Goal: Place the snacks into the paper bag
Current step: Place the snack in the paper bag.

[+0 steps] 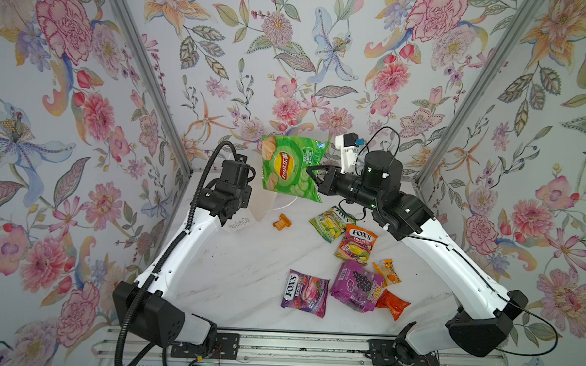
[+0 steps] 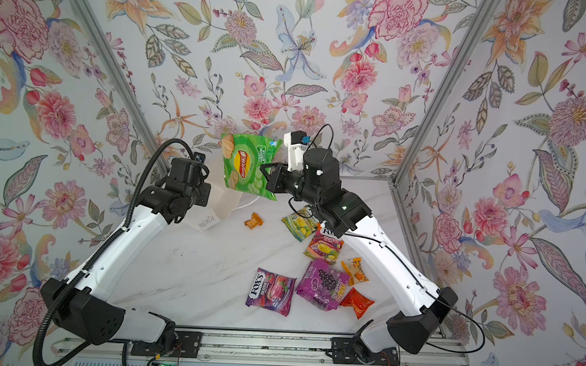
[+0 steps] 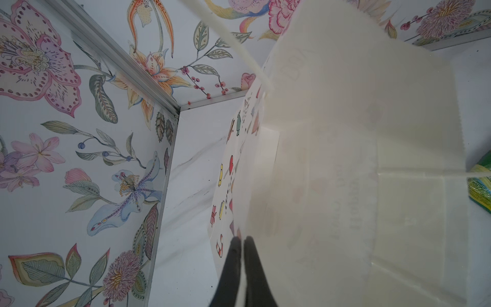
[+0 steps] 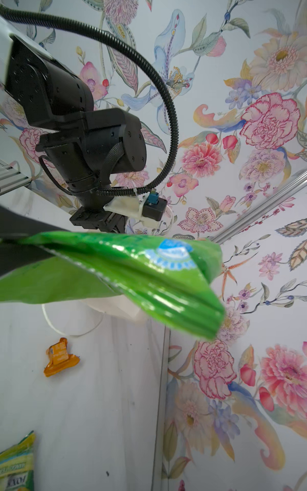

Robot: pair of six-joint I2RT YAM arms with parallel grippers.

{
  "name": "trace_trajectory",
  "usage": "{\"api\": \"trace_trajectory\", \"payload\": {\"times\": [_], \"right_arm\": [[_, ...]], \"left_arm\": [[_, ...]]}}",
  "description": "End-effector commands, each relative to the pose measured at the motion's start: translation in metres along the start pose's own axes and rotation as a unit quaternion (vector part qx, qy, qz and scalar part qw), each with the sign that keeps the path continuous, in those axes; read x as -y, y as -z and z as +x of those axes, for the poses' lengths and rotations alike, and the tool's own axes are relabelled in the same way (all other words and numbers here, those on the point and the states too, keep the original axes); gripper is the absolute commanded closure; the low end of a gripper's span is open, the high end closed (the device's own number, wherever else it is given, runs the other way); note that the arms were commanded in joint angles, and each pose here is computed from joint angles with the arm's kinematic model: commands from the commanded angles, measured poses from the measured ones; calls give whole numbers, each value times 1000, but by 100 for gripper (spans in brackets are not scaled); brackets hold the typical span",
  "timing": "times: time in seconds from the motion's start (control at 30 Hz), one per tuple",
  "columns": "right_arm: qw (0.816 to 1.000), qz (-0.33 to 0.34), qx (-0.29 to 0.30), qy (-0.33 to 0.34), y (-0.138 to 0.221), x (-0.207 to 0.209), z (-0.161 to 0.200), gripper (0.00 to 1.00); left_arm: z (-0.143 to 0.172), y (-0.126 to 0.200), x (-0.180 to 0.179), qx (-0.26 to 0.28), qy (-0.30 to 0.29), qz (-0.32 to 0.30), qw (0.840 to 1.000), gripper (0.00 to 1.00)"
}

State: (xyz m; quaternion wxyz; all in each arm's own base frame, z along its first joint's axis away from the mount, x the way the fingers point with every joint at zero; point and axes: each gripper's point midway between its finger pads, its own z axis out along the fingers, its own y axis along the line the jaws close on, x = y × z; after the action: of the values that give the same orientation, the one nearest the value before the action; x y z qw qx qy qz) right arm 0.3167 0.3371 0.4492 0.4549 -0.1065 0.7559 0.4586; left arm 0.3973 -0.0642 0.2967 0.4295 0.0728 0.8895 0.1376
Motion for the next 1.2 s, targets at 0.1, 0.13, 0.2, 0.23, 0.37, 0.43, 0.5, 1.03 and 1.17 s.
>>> {"api": "trace_trajectory", "payload": {"times": [0.1,0.13,0.2,0.23,0.37,0.43,0.5,1.03,1.17], "right_arm": [[999,16,-22,-37,-24,9,28,100],[998,23,-29,-45,-28,15,34,100],[997,35,-40,-58,-35,25,45,100],[996,40,-45,-64,-39,30,51,100],[994,47,-53,-87,-52,41,65,100],[992,56,-59,-94,-60,49,72,100],[991,63,-63,-101,-67,55,77,100],[977,96,-36,-185,-122,89,92,100],[975,101,-42,-192,-140,94,101,100]], "left_arm": [[-12,11,-6,18,8,-33,999,100],[-12,12,-6,19,7,-37,999,100],[-11,14,-6,21,5,-45,999,100],[-11,15,-6,23,6,-47,999,100],[-9,17,-2,31,5,-49,998,100],[-10,19,5,38,-1,-45,998,100],[-9,20,12,41,-6,-43,998,100],[-8,23,52,73,-4,36,997,100],[-10,24,58,76,-2,51,996,100]]}}
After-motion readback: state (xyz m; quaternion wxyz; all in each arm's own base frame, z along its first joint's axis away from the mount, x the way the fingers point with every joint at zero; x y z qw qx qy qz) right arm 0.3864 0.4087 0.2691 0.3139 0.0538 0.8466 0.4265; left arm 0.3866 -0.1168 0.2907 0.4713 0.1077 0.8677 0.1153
